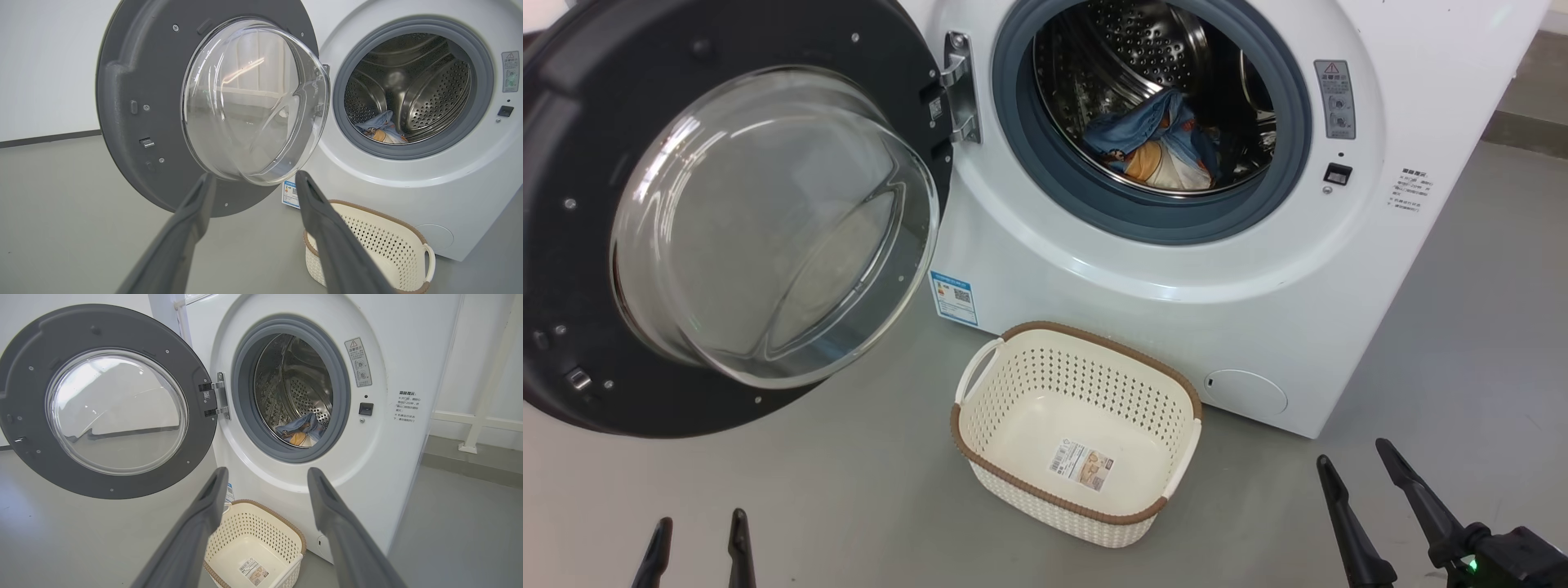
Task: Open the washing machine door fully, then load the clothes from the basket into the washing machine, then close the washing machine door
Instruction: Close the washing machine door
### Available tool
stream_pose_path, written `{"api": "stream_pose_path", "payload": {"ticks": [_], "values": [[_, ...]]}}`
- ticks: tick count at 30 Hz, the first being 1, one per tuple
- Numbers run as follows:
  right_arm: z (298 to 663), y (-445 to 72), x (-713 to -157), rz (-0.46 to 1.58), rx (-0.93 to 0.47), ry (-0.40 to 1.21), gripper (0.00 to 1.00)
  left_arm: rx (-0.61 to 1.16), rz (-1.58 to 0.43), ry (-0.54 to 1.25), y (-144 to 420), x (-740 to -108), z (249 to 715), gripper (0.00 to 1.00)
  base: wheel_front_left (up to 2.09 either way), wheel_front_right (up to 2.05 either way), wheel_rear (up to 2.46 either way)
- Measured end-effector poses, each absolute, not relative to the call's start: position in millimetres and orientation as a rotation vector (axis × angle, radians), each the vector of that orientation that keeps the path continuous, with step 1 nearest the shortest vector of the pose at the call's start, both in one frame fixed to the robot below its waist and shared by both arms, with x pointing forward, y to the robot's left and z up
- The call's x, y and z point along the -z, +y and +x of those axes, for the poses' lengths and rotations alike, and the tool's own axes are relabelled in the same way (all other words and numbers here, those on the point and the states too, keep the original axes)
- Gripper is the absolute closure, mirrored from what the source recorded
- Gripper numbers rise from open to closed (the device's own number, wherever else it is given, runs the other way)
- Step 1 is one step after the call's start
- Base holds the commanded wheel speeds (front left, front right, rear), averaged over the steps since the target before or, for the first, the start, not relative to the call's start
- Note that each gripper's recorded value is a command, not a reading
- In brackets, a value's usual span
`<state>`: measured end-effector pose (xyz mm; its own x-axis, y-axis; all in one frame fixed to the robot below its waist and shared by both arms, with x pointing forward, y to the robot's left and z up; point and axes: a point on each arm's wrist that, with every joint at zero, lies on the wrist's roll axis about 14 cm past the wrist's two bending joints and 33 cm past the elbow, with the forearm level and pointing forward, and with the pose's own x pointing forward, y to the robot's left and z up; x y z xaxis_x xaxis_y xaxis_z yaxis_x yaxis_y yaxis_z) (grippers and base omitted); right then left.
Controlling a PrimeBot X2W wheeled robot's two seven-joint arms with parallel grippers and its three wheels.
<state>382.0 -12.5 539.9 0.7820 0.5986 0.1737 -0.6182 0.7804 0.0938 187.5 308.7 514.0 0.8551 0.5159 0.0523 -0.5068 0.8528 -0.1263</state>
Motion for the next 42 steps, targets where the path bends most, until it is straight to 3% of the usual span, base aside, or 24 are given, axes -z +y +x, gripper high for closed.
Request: {"api": "stream_pose_path", "payload": {"ticks": [13, 14, 16, 34, 42], "values": [[379.9, -13.2, -538.7, 0.144, -0.662, -0.133, 0.00, -0.526, -0.118, -0.084, 305.8, -513.4, 190.2, 0.02, 0.00, 0.00, 0.00], [379.9, -13.1, -538.5, 0.144, -0.662, -0.133, 0.00, -0.525, -0.118, -0.083, 305.7, -513.2, 190.4, 0.49, 0.00, 0.00, 0.00], [380.0, -12.8, -537.8, 0.145, -0.664, -0.131, 0.00, -0.524, -0.118, -0.081, 305.4, -512.9, 190.6, 1.00, 0.00, 0.00, 0.00], [380.7, -9.8, -537.3, 0.143, -0.674, -0.129, 0.00, -0.511, -0.146, -0.106, 304.6, -519.0, 190.1, 1.00, 0.00, 0.00, 0.00], [383.2, -11.6, -535.3, 0.140, -0.671, -0.125, 0.00, -0.475, -0.360, -0.343, 316.3, -574.2, 202.2, 1.00, 0.00, 0.00, 0.00]]}}
